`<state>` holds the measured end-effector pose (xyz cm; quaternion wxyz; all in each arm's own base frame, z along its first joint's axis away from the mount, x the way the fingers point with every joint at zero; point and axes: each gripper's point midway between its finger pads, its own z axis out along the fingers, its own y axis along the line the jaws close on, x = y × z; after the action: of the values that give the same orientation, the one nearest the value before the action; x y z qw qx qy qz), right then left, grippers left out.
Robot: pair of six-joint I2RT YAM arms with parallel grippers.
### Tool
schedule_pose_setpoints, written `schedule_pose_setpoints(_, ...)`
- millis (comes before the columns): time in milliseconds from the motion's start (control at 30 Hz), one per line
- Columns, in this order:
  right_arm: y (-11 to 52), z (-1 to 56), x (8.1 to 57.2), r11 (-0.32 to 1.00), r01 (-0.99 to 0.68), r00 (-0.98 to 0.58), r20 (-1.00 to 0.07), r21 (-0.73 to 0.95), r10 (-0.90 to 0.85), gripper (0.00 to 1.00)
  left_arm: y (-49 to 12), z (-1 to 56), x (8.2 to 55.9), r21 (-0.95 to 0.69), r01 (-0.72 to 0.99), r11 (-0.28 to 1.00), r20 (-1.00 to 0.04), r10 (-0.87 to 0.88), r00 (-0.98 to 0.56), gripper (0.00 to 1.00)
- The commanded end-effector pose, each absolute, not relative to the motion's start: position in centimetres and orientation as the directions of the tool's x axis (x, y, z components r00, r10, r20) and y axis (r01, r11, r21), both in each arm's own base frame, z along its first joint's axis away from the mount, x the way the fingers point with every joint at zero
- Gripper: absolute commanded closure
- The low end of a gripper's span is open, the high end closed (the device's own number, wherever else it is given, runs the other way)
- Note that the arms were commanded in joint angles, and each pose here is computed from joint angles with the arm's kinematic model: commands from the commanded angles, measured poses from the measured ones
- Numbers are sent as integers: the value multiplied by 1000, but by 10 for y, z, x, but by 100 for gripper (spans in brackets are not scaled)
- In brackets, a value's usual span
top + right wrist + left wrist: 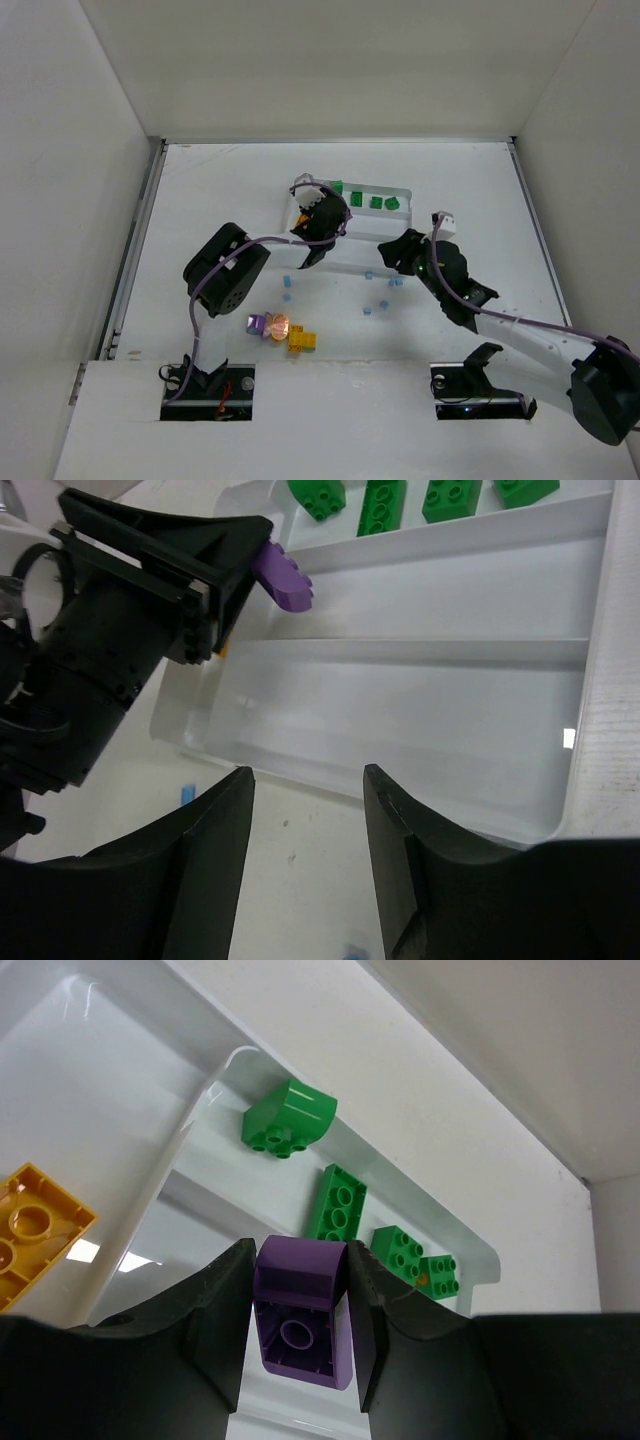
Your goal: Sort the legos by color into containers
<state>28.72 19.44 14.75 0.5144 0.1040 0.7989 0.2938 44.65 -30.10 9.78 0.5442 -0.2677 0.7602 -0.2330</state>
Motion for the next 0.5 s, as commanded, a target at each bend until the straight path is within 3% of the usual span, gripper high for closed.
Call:
schedule_pose_setpoints(0,197,167,285,782,-180,-400,-771,597,496,46,-301,113,452,-662,-176,729,-700,-685,-203,70)
schedule_pose_setpoints(467,213,159,279,771,-220,-459,-761,598,458,43,-287,113,432,-645,-197,738,-712,-675,-196,49)
